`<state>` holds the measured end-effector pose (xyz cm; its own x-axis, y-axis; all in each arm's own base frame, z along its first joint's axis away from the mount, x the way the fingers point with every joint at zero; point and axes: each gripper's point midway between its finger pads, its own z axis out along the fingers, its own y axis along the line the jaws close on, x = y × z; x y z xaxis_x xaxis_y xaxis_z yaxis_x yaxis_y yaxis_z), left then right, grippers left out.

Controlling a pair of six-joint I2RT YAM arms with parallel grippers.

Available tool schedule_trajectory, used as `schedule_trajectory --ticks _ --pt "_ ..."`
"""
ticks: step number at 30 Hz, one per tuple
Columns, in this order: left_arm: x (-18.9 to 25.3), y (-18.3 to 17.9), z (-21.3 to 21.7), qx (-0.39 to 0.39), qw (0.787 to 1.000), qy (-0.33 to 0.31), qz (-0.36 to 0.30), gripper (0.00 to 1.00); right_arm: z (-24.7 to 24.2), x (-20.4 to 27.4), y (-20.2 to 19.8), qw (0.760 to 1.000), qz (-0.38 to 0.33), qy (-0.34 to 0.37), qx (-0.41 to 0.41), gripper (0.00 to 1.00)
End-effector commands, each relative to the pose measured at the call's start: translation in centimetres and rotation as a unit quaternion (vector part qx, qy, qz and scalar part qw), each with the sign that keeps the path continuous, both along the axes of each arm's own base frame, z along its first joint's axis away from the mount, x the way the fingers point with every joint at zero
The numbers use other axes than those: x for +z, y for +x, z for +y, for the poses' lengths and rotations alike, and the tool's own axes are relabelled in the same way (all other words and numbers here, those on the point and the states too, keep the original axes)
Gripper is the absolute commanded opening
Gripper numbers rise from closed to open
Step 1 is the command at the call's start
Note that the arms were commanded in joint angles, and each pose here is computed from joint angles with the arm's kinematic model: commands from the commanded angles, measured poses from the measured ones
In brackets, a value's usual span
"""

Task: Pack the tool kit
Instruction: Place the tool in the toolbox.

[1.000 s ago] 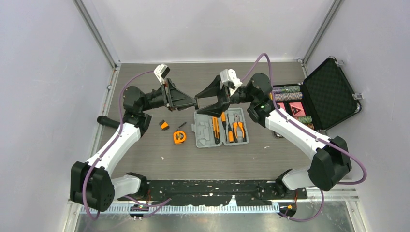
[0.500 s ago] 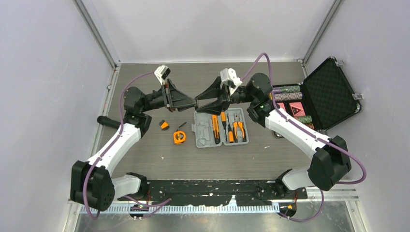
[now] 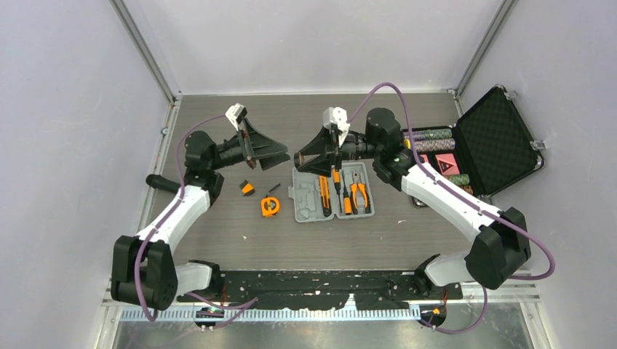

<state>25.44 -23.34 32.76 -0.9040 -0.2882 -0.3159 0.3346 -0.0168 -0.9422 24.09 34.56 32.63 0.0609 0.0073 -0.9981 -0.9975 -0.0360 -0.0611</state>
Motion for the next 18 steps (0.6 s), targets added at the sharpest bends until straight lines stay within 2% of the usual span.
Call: schedule_trajectory --ticks 1,3,5,8,11,13,18 --pt "-2.9 2.5 2.6 0.065 0.996 0.058 -0.003 0.86 -1.9 -1.7 0.9 0.994 0.002 -0.077 -0.074 0.26" --pt "-4.5 3.4 4.3 0.105 0.988 0.115 0.008 0.85 -2.7 -3.6 1.3 0.988 0.02 -0.116 -0.104 0.25" --pt "-6.2 4.0 6.4 0.155 0.967 0.201 0.013 0.86 -3.0 -5.6 1.2 0.979 0.037 -0.157 -0.126 0.25" --pt "-8.6 4.7 11.3 0.247 0.896 0.369 0.016 0.86 -3.7 -8.3 1.2 0.961 0.063 -0.218 -0.156 0.25" --pt "-9.5 4.6 15.9 0.31 0.822 0.478 0.005 0.86 -4.3 -12.2 0.6 0.928 0.108 -0.303 -0.186 0.26" --pt "-9.6 4.3 18.4 0.339 0.779 0.527 0.001 0.86 -4.2 -14.0 -0.1 0.908 0.13 -0.351 -0.189 0.28" --pt "-7.8 2.6 22.7 0.403 0.703 0.586 -0.012 0.87 -3.8 -17.7 -0.4 0.868 0.159 -0.423 -0.205 0.31"
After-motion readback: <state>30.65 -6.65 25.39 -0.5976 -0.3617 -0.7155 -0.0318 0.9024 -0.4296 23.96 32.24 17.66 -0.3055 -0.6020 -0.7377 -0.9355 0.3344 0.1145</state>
